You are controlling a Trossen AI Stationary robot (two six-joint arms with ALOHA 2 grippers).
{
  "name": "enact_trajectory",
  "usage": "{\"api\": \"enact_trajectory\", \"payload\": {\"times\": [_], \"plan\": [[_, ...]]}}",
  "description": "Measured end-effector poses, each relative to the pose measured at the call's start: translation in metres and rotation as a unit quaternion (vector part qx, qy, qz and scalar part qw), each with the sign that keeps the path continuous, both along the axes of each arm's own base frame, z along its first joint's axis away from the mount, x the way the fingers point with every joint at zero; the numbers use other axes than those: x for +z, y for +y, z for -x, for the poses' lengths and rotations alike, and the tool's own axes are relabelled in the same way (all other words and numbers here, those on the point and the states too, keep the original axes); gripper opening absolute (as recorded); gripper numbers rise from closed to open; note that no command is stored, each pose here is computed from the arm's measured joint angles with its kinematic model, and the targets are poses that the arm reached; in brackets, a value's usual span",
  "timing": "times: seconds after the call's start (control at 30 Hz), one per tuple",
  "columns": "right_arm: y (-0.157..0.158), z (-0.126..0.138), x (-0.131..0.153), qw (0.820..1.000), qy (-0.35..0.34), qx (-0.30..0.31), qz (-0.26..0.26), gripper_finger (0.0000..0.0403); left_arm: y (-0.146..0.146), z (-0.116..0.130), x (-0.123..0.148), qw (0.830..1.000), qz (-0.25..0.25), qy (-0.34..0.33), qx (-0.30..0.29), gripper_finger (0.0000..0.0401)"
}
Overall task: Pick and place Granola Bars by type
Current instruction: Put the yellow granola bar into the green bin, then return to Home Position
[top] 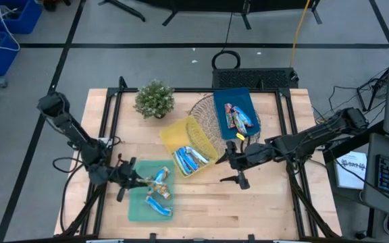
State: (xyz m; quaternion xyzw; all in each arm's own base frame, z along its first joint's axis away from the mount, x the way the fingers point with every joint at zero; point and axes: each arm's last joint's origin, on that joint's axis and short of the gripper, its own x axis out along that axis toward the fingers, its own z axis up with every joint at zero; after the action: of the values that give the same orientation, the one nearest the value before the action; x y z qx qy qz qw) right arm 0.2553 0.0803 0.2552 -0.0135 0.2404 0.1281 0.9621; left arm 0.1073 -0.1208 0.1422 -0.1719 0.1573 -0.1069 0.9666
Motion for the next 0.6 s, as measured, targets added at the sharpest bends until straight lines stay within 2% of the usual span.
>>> {"api": "enact_trajectory", "payload": {"times": [0.13, 0.37, 0.5, 0.6], "plan": [[0.002, 0.003, 0.002, 1.000, -0.005, 0.011, 0.008, 0.0306, 0.000, 0.003, -0.004, 1.000, 0.010, 0.018, 0.019, 0.0035], [0.003, 0.003, 0.001, 1.000, -0.001, 0.016, 0.013, 0.0306, 0.000, 0.002, -0.002, 0.997, 0.062, 0.022, 0.034, 0.0111], [0.002, 0.005, 0.003, 1.000, 0.000, 0.016, 0.013, 0.0306, -0.002, 0.001, 0.004, 0.999, 0.037, -0.010, 0.018, 0.0135], [0.000, 0.011, 0.007, 1.000, -0.014, 0.013, 0.003, 0.0306, -0.001, 0.000, 0.009, 0.998, -0.010, -0.049, 0.025, 0.0142]]}}
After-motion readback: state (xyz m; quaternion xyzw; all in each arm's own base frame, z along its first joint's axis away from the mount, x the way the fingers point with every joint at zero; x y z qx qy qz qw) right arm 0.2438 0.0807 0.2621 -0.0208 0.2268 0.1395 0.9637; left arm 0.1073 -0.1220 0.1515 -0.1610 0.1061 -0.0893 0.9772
